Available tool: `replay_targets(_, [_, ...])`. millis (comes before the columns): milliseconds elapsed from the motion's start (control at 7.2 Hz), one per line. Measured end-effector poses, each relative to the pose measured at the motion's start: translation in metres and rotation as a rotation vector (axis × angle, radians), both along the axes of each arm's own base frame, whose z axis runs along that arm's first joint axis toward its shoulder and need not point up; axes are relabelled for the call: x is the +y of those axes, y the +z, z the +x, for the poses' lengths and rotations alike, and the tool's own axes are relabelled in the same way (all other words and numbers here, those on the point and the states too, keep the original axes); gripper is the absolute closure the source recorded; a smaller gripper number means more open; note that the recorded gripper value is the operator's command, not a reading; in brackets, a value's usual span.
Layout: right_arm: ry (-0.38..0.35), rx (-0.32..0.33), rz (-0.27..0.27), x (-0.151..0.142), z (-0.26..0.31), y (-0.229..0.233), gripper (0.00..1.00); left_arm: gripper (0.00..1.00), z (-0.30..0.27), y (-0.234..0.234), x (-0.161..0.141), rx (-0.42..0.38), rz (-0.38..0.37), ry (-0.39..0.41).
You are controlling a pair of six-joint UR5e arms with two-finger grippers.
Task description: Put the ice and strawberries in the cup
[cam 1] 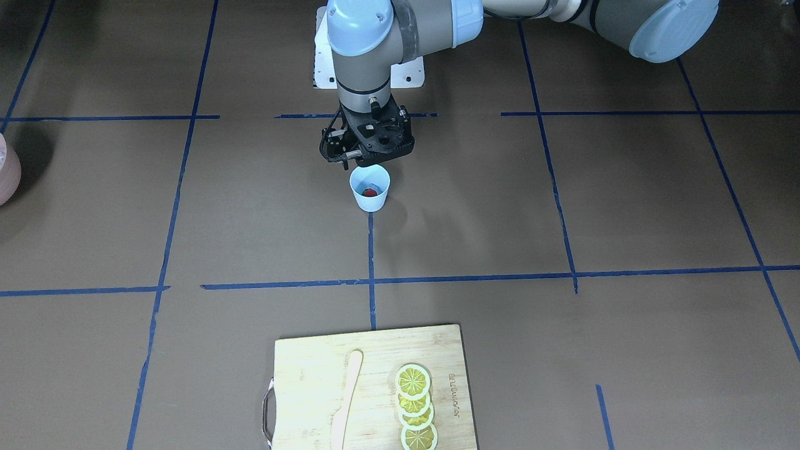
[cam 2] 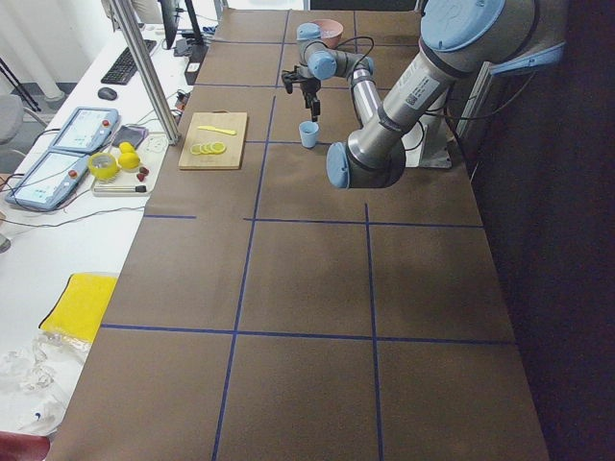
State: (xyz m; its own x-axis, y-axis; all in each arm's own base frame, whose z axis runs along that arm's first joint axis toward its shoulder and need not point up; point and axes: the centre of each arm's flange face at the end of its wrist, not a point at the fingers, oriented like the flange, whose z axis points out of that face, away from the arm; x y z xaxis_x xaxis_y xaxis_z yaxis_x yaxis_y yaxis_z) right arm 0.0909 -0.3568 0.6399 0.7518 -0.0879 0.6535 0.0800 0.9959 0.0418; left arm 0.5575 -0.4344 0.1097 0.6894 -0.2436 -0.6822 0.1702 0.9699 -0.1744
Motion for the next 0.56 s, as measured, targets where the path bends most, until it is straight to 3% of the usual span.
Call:
replay_targets(278, [0.000, 0.000, 0.001, -0.001, 0.000, -0.001, 0.00, 0.00, -0.075, 0.081, -0.020, -0.048, 0.157, 0.130])
replay_targets(556, [0.000, 0.000, 0.003, -0.002, 0.000, -0.001, 0.00, 0.00, -0.174, 0.152, -0.052, -0.080, 0.270, 0.253])
